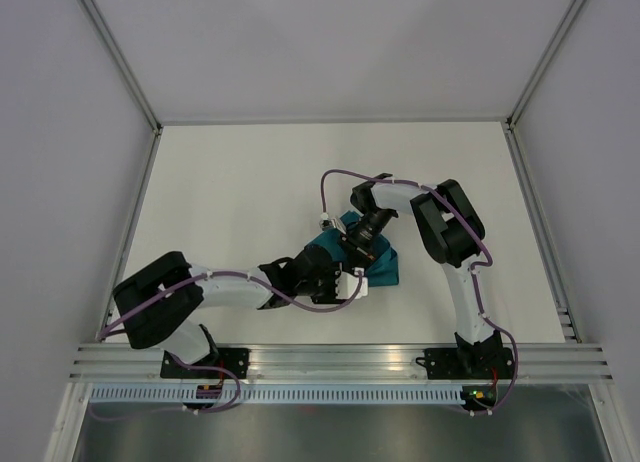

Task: Fold the napkin, place the utensils inside, and roll it up
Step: Roll the napkin at the center of the board.

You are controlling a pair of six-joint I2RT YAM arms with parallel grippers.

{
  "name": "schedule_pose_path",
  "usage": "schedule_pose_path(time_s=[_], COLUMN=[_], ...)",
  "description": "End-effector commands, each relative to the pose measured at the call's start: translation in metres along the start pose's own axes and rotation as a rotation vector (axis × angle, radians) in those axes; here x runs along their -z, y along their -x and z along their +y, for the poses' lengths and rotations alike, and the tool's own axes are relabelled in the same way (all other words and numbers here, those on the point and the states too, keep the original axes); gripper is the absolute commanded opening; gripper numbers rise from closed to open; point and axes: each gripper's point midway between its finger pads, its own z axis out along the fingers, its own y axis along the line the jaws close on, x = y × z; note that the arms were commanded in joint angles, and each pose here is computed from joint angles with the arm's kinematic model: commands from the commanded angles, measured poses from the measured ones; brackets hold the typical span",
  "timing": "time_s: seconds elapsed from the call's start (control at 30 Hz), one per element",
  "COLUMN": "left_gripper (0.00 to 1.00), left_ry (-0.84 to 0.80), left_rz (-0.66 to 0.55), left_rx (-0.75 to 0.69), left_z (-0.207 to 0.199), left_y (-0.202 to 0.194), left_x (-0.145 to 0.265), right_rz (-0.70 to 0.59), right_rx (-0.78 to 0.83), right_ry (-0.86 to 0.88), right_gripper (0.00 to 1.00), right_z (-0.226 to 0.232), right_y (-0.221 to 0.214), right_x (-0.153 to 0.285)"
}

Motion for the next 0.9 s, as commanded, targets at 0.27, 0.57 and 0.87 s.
schedule_pose_path(time_s=[0.27, 0.57, 0.87], left_gripper=[0.42, 0.03, 0.02], left_ry=[0.082, -0.018, -0.154], left_rz=[-0.027, 0.002, -0.028], left_rx=[-0.038, 0.002, 0.085], left_z=[0.021, 0.002, -0.014], left_y=[0.010, 0.002, 0.007], left_x=[-0.018, -0.023, -0.018], right_rz=[0.085, 0.079, 0.003], right_rx=[0.089, 0.097, 0.129], right_ry=[-0.109, -0.125, -0.163], right_gripper=[0.02, 0.10, 0.57], right_z=[-0.043, -0.040, -0.015], right_y=[-0.016, -0.016, 0.001], right_x=[-0.006, -0.004, 0.021])
